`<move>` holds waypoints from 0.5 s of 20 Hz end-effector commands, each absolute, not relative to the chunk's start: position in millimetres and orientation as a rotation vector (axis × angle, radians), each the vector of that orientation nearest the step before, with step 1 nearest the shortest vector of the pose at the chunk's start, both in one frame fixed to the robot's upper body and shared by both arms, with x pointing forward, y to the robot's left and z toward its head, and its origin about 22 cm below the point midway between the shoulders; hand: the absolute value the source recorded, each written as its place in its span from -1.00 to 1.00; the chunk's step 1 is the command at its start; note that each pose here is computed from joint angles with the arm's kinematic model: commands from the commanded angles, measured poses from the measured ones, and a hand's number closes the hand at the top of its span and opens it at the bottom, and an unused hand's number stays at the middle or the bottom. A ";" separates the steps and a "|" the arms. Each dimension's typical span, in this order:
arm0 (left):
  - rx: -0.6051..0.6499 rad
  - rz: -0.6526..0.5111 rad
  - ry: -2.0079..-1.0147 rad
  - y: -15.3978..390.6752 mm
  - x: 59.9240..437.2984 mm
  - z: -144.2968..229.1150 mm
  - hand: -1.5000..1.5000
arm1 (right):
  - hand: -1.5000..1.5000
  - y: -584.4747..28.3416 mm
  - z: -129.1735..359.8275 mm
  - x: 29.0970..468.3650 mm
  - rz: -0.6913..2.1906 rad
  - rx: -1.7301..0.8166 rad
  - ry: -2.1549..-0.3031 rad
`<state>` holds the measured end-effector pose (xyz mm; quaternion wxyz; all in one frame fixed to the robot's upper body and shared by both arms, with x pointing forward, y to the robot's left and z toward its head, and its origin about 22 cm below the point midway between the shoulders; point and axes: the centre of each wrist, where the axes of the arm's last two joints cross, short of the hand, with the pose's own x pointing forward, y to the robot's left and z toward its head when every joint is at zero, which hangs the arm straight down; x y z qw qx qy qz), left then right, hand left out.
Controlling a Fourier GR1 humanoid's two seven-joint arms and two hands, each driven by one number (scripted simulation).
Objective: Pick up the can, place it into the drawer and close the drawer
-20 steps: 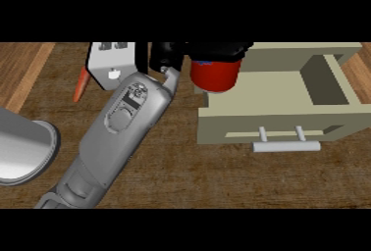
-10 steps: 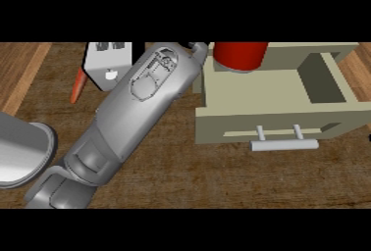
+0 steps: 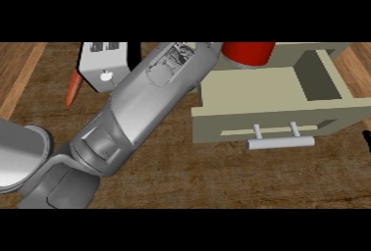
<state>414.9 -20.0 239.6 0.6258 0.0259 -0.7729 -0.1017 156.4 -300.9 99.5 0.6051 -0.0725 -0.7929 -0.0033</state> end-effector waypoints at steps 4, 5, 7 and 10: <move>0.106 -0.236 -1.741 -24.8 421.4 235.6 1.00 | -1.00 -303.3 105.5 153.3 0.001 -0.149 -1.843; 0.086 -0.245 -1.734 -22.4 422.0 227.8 1.00 | -1.00 -307.8 107.6 172.6 0.014 -0.164 -1.849; 0.094 -0.258 -1.738 -21.3 423.7 225.6 1.00 | -1.00 -295.8 93.3 171.3 -0.026 -0.168 -1.848; 0.131 -0.255 -1.773 -17.3 423.8 204.5 1.00 | -1.00 -295.5 98.4 176.3 -0.003 -0.157 -1.859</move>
